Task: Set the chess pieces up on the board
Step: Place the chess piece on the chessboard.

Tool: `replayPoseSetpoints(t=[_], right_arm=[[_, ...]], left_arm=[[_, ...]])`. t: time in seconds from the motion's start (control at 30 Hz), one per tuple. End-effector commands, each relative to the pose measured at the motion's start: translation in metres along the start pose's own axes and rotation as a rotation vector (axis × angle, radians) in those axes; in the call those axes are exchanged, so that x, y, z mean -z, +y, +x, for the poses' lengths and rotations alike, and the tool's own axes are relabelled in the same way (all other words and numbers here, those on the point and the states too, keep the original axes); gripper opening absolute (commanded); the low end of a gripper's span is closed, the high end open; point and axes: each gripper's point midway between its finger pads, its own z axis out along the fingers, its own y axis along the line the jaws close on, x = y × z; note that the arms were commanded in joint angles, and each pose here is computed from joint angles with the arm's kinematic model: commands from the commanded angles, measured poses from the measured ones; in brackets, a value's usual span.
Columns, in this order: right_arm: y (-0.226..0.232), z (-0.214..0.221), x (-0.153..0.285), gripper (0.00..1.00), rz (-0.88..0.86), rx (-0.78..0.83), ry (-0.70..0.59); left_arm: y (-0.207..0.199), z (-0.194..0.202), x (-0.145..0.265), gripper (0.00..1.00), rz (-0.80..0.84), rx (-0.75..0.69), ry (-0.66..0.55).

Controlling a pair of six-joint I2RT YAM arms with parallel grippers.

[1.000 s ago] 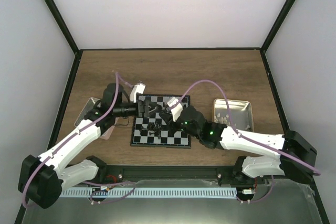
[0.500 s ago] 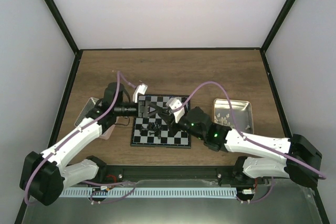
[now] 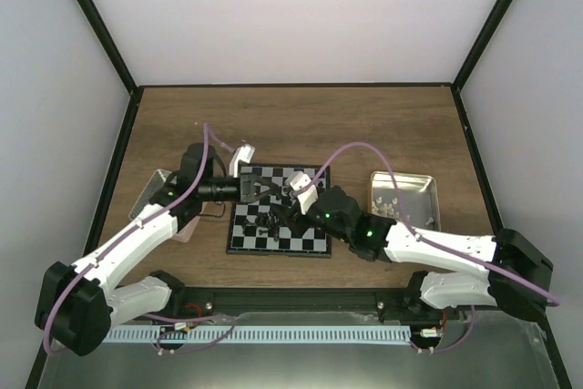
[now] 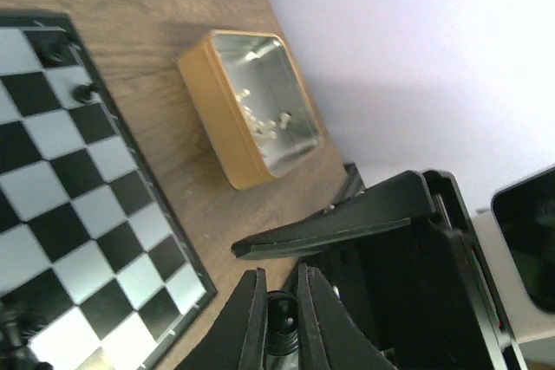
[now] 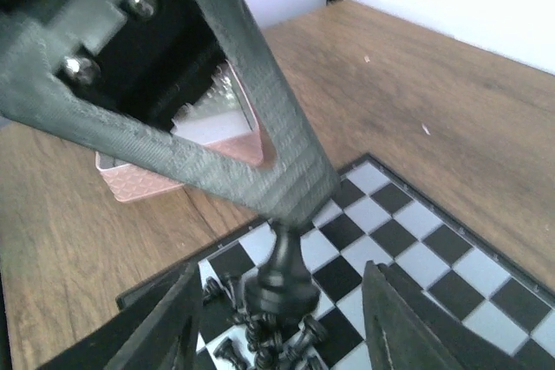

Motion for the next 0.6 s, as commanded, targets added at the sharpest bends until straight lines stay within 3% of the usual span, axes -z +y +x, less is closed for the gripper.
replayPoseSetpoints(t=[0.0, 0.13, 0.23, 0.4, 0.57], right_arm=[[-0.011, 0.012, -0.003, 0.58, 0.081, -0.101, 0.075], [-0.021, 0.041, 0.005, 0.66, 0.137, -0.215, 0.152], [-0.038, 0.060, 0.013, 0.68, 0.219, -0.327, 0.202], [-0.087, 0.092, 0.030, 0.68, 0.415, -0.561, 0.280], [-0.129, 0.101, 0.050, 0.68, 0.536, -0.724, 0.254]], left_arm=[[0.023, -0.016, 0.007, 0.04, -0.168, -0.058, -0.096], [0.057, -0.043, 0.023, 0.04, -0.401, -0.100, -0.240], [0.068, -0.062, 0.027, 0.04, -0.483, -0.139, -0.307], [0.077, -0.081, 0.003, 0.04, -0.498, -0.182, -0.313], [0.094, -0.090, -0.046, 0.04, -0.607, -0.286, -0.239]])
